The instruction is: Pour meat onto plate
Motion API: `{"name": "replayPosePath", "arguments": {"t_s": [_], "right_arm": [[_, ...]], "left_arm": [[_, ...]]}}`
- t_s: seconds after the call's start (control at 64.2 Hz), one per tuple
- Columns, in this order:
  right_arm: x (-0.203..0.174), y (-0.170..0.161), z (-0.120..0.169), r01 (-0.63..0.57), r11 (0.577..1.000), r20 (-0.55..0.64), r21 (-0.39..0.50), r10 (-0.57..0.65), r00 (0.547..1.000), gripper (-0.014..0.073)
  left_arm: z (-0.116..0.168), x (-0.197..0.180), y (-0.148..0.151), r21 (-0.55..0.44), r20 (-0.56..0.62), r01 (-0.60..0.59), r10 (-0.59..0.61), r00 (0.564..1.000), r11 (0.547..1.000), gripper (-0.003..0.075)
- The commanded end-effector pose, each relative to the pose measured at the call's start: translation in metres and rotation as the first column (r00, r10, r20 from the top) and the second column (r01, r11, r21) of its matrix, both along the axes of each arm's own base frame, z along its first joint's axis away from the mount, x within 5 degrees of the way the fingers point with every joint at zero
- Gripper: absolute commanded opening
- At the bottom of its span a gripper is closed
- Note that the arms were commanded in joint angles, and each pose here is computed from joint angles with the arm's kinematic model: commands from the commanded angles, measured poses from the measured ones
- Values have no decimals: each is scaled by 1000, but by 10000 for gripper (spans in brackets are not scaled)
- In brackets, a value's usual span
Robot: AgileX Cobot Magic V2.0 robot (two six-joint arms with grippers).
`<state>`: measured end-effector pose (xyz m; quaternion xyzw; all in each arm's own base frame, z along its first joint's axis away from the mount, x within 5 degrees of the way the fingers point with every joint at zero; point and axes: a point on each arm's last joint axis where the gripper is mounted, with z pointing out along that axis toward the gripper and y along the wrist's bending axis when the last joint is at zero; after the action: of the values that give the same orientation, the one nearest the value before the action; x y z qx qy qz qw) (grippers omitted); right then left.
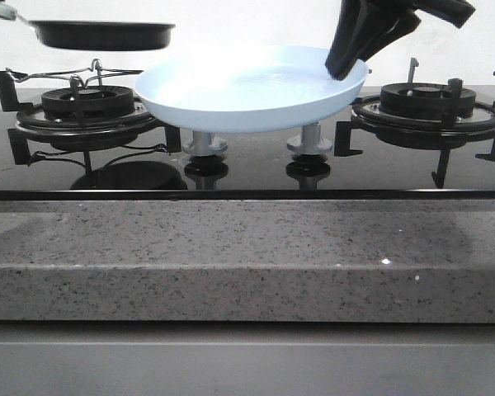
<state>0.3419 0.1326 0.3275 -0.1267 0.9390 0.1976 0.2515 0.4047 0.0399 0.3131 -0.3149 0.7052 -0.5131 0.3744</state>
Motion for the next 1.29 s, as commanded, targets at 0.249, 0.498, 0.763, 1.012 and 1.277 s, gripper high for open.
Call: {"name": "replayPosePath", "arguments": {"t_s": [0.249,0.498,0.763,1.012,1.277], "right_arm": [[-6,-1,29,12,998,101,64,-18,995,-62],[-6,-1,29,12,998,101,64,-18,995,-62],[-6,-1,29,12,998,101,64,-18,995,-62],[-6,-1,29,12,998,101,64,-18,995,-62],[-6,-1,29,12,998,101,64,-18,995,-62]], "left_arm": [[79,-43,-39,148,242,137,-170,955,979,-20],[100,-64,-79,270,322,209,-293,900,940,-20],[124,-97,-111,558,363,119,-371,855,821,-20],[153,-142,-146,762,453,-57,-470,758,645,-20],[169,-176,-182,850,511,-247,-611,605,466,-20]]}}
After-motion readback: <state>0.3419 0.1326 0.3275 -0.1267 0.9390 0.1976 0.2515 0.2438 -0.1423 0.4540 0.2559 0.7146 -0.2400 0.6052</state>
